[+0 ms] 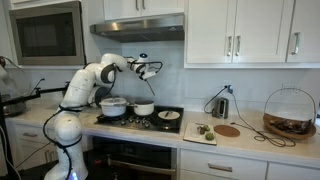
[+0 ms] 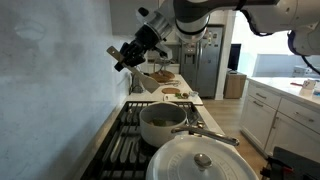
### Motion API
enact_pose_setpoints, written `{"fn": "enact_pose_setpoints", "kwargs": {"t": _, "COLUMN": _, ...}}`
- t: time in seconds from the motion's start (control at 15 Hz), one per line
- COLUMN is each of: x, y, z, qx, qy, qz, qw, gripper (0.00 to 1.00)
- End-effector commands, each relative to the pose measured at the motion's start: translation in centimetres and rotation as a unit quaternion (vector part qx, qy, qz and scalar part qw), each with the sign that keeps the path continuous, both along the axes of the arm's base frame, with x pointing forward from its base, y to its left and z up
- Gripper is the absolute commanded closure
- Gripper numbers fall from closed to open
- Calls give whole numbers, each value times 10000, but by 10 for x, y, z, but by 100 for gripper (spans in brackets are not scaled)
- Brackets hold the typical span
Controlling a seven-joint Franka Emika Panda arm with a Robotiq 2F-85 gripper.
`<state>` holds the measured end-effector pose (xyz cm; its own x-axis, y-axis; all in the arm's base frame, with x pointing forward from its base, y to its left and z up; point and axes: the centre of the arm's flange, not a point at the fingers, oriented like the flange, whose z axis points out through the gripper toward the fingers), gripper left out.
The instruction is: Remove the wooden spatula from the chopping board, place the spatula in the open grey pot on the right side of the stove, stir the contents of the pot with the spatula, remove the spatula from the pot and put it on the chopping board
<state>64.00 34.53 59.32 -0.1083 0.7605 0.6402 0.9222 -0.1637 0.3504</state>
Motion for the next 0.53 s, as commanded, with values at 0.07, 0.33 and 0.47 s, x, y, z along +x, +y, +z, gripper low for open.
{"fn": "enact_pose_setpoints", "kwargs": {"t": 0.07, "x": 5, "y": -23, "z": 19, "qx": 5, "qy": -292, "qz": -95, "qw": 9995, "gripper": 98}}
{"fn": "enact_pose_setpoints", "kwargs": {"t": 0.33, "x": 13, "y": -45, "z": 14, "qx": -99, "qy": -555, "qz": -273, "qw": 9980, "gripper": 98}}
{"fn": "enact_pose_setpoints", "kwargs": {"t": 0.47, "x": 17, "y": -58, "z": 10, "qx": -124, "qy": -689, "qz": -351, "qw": 9969, "gripper": 98}}
